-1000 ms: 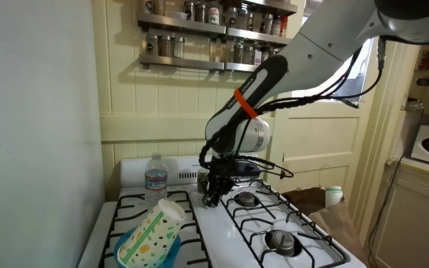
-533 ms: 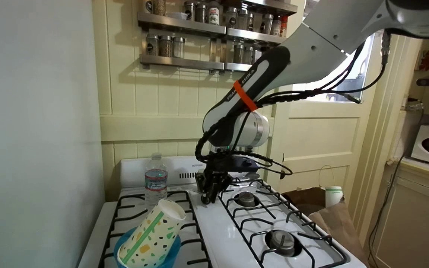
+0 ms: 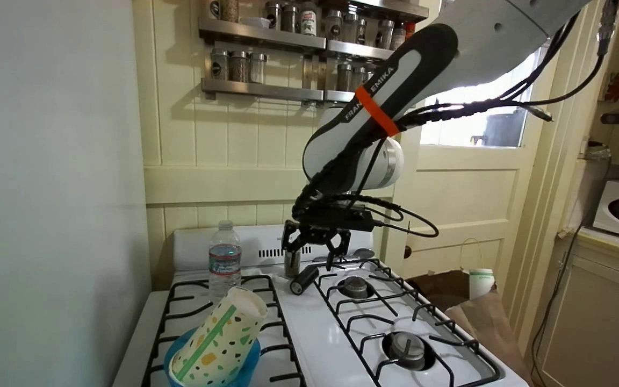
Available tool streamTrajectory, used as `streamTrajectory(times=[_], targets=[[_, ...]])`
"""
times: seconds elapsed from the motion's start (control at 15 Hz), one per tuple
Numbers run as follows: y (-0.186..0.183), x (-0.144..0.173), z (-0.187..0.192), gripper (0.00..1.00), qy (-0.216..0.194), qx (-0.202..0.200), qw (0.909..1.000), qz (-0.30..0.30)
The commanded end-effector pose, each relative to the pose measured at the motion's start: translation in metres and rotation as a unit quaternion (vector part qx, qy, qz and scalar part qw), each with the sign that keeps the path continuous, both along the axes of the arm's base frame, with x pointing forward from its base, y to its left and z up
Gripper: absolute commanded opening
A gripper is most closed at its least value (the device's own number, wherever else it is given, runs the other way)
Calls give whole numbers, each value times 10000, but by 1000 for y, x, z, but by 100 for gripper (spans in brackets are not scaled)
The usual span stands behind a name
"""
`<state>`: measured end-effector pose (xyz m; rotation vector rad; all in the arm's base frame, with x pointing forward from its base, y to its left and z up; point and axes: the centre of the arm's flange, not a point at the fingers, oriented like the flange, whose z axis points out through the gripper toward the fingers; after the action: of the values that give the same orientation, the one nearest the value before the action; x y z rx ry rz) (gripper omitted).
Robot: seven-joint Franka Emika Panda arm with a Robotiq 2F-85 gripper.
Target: Move the black object forward
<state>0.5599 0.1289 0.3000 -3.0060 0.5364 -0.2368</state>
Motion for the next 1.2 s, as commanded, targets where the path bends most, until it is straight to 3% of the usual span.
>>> streamTrajectory(times=[0.0,0.07,0.13,0.33,0.4,0.53,0.8,1.13], targets=[[1,-13,-5,100,191,-429,9952,-859],[0,-14,-6,100,413,-376,9962,-663],[-7,-5,-6,100,132,-285,9979,-575],[-4,-10,-10,100,324,-334,9971,-594],[0,-3,-10,100,411,-456,9909,-1196],[8,7,-13,100,337,-388,9828,-1772],[30,27,-26,100,282,-243,9570,-2876],[39,40,-46,100,373,-308,9135,-4039]])
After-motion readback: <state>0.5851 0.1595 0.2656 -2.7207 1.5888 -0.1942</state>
